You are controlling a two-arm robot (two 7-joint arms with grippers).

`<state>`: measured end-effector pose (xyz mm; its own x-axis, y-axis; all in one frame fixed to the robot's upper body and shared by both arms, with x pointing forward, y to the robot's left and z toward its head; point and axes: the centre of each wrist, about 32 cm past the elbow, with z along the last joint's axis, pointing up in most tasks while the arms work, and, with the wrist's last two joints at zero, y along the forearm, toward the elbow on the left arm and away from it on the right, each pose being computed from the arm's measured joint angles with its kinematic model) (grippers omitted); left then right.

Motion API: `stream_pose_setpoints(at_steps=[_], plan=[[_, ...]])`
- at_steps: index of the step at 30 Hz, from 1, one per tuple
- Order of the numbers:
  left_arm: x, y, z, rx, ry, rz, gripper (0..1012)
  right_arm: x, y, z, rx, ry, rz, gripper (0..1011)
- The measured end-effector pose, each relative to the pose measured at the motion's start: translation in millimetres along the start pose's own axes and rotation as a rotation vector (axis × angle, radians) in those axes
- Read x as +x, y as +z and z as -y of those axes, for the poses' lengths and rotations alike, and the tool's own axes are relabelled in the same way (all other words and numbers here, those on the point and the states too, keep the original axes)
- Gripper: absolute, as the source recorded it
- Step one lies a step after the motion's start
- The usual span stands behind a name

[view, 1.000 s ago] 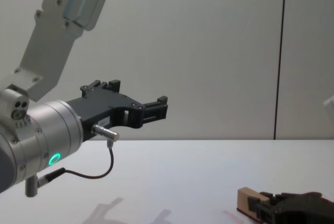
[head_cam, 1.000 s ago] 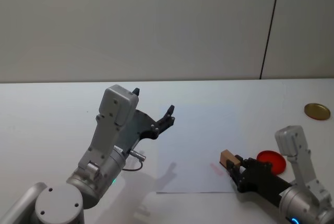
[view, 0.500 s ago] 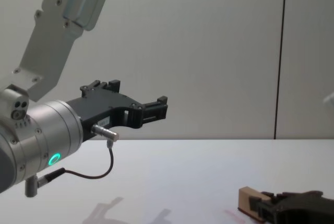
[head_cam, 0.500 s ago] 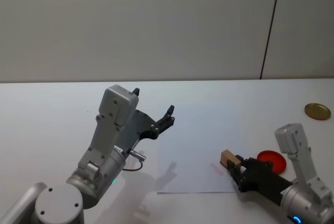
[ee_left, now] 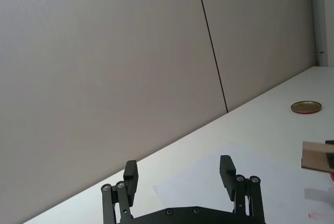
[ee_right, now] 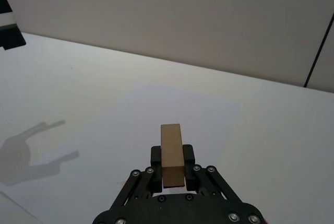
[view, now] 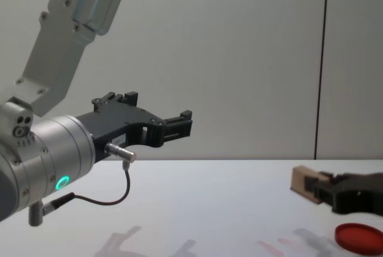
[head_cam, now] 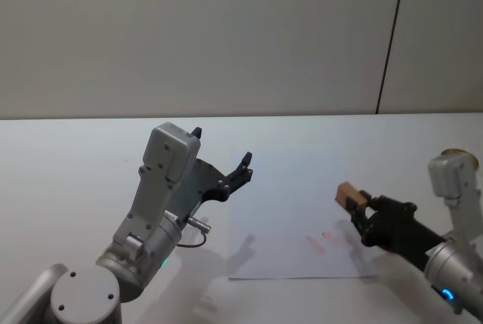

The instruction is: Use the one hand to pick up the stamp and affix it onto the A4 paper.

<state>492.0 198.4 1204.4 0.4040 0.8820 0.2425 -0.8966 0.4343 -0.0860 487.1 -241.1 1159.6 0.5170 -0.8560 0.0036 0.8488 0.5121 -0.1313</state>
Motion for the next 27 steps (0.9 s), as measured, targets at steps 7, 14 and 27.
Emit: stream_pose_setpoints(at_steps=[7, 14, 27], plan=[[0.0, 0.0, 0.0, 0.000, 0.000, 0.000, 993, 8.7, 5.3, 8.3, 0.018, -0.036, 0.016, 218], [0.0, 0.0, 0.0, 0.000, 0.000, 0.000, 993, 17.4, 5.1, 18.0, 0.007, -0.063, 0.025, 218], [0.0, 0.0, 0.0, 0.000, 0.000, 0.000, 993, 26.7, -5.7, 31.5, -0.050, -0.084, 0.022, 218]])
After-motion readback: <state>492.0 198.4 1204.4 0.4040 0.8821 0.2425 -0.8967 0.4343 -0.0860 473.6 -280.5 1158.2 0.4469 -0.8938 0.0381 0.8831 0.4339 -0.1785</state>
